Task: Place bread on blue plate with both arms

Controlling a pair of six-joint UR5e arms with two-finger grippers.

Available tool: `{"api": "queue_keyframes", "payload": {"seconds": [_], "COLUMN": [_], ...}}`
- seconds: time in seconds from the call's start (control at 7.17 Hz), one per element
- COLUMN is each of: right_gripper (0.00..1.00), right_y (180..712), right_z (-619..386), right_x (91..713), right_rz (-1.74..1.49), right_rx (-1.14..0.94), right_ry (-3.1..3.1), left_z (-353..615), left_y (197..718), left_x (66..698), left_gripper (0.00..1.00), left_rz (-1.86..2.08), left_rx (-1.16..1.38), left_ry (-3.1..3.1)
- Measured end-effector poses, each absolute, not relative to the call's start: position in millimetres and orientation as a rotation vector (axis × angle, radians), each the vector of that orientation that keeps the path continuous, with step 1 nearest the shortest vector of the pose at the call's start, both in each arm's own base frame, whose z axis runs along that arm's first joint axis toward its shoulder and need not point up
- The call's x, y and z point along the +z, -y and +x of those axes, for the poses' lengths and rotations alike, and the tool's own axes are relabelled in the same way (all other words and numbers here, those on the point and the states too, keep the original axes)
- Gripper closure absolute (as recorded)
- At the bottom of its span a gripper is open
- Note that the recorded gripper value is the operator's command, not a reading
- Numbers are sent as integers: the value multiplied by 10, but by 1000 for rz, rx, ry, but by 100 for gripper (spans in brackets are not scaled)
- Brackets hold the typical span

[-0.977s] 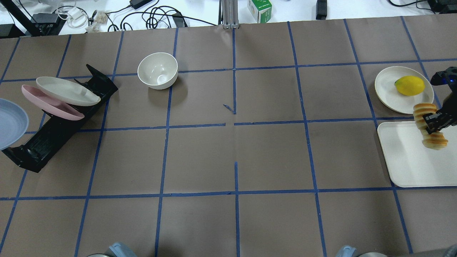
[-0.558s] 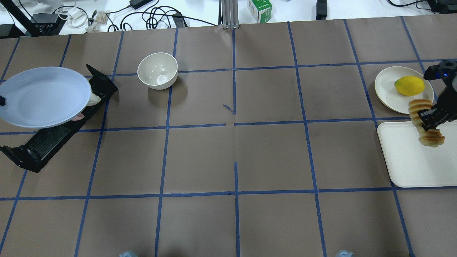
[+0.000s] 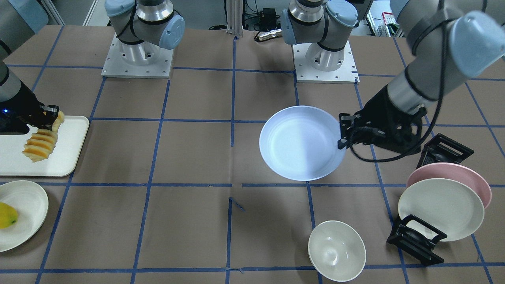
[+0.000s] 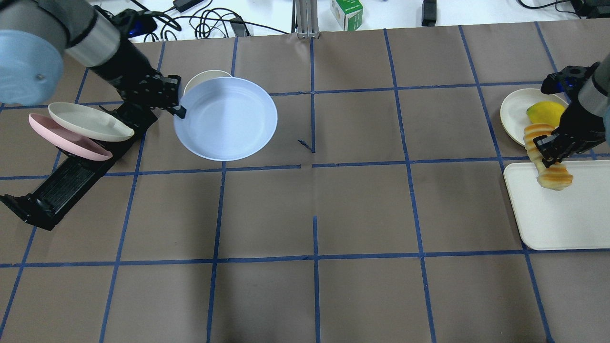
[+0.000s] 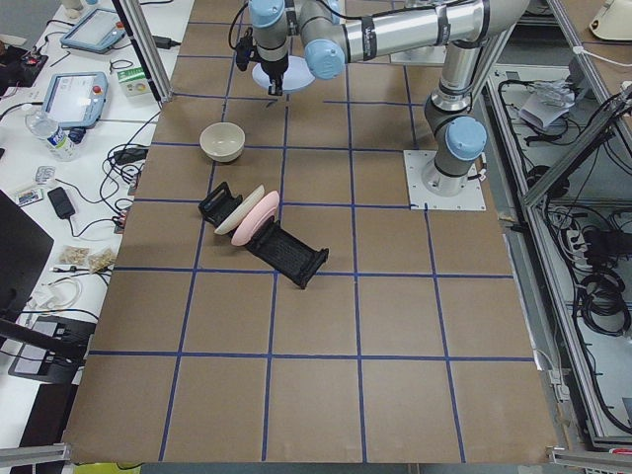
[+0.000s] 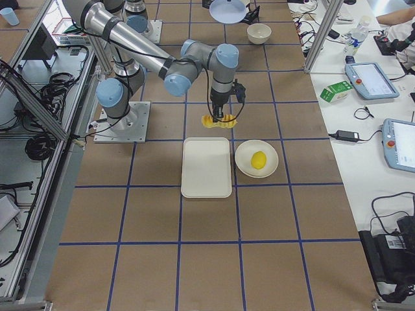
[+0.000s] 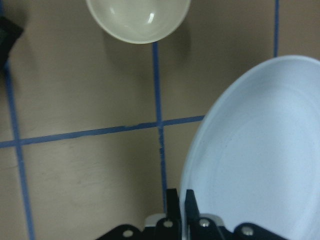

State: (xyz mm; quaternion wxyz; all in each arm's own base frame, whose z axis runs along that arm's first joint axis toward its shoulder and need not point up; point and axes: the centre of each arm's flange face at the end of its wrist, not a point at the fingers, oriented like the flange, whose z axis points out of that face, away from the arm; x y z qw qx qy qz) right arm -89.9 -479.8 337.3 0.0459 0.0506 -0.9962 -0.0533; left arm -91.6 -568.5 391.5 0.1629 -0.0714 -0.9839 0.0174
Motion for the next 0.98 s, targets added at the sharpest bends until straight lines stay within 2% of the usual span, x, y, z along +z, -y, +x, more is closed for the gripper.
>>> {"api": "queue_keyframes", "payload": {"seconds": [0.42,0.84,0.98], "right_gripper": [100,100,100], "right_y": [4931,5133,5185], "right_z": [-462,-129,61], "right_x": [3590,3553,3460], "right_rz": [159,62,53], "right_rx": [-118,-70,-89], "right_ry": [3069,3168,3196], "left_z": [-1736,-2003,-2085], "left_y": [5819,5821,5841], "left_x": [2824,2068,1924], "left_gripper": [100,100,51], "left_rz": [-352,-385,-406], "left_rx": [47,-9,6], "left_ry": [2757,2748,2744]}}
